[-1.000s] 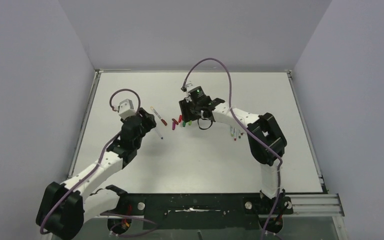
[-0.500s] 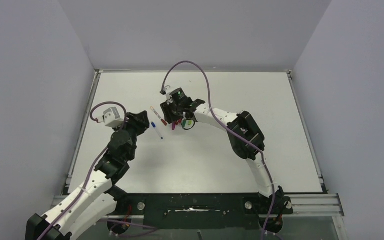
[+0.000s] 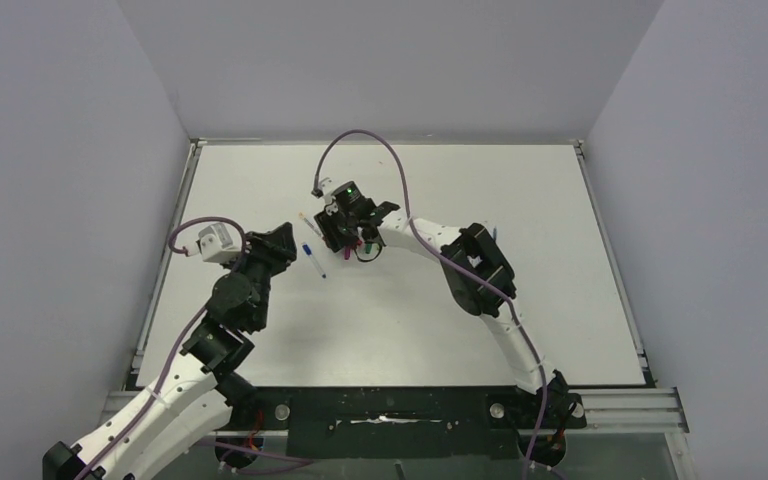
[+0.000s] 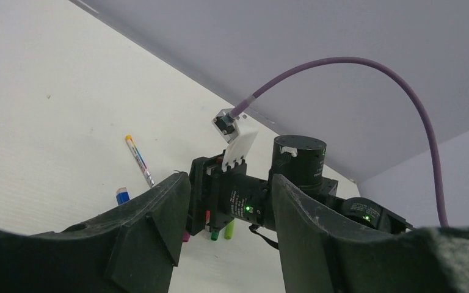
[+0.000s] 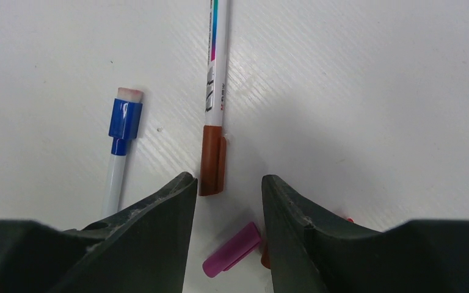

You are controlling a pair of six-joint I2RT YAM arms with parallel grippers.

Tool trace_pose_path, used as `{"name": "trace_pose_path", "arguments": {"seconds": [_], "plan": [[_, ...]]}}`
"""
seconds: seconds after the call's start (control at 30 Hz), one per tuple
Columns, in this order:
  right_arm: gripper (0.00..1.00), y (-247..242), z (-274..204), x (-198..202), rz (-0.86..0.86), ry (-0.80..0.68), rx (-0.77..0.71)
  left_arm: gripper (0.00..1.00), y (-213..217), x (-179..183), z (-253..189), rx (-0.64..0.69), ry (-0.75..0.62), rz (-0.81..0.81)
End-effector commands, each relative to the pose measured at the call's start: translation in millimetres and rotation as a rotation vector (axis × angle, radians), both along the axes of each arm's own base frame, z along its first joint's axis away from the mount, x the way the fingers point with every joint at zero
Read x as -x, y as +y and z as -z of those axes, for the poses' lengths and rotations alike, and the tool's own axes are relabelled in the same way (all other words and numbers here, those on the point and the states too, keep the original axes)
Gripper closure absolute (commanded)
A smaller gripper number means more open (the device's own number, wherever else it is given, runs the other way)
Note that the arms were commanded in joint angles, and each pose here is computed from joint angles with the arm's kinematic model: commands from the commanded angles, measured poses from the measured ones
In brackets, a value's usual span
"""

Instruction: Open the pen caps

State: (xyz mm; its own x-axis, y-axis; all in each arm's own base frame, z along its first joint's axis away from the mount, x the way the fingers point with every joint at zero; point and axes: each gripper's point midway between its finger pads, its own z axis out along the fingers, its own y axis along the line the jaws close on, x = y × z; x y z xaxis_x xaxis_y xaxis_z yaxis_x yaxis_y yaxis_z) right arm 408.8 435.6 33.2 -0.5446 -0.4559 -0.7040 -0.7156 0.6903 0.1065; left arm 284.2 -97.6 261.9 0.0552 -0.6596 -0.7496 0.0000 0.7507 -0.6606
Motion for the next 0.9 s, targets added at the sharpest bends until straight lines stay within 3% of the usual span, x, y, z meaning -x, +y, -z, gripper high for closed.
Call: {"name": "trace_pose_path", "arguments": {"seconds": [0.0,0.67,0.87], "plan": [[0.56,16.7,-20.6,-9.7,-0.025,-0.065,-0.034,0.49,3.5,1.5,-17.0,0.016,-0.048,-0.020],[0.62,20.5,6.1,-8.5,-0.044,-0.046,0.034,0.49,2.1,1.3,-16.7,0.000,-0.044,-0.023],[0.91,14.9,13.4,-3.7,-0.046,-0.045,0.076,0.49,2.1,2.2,-17.1,-0.001,-0.046,-0.022]]}}
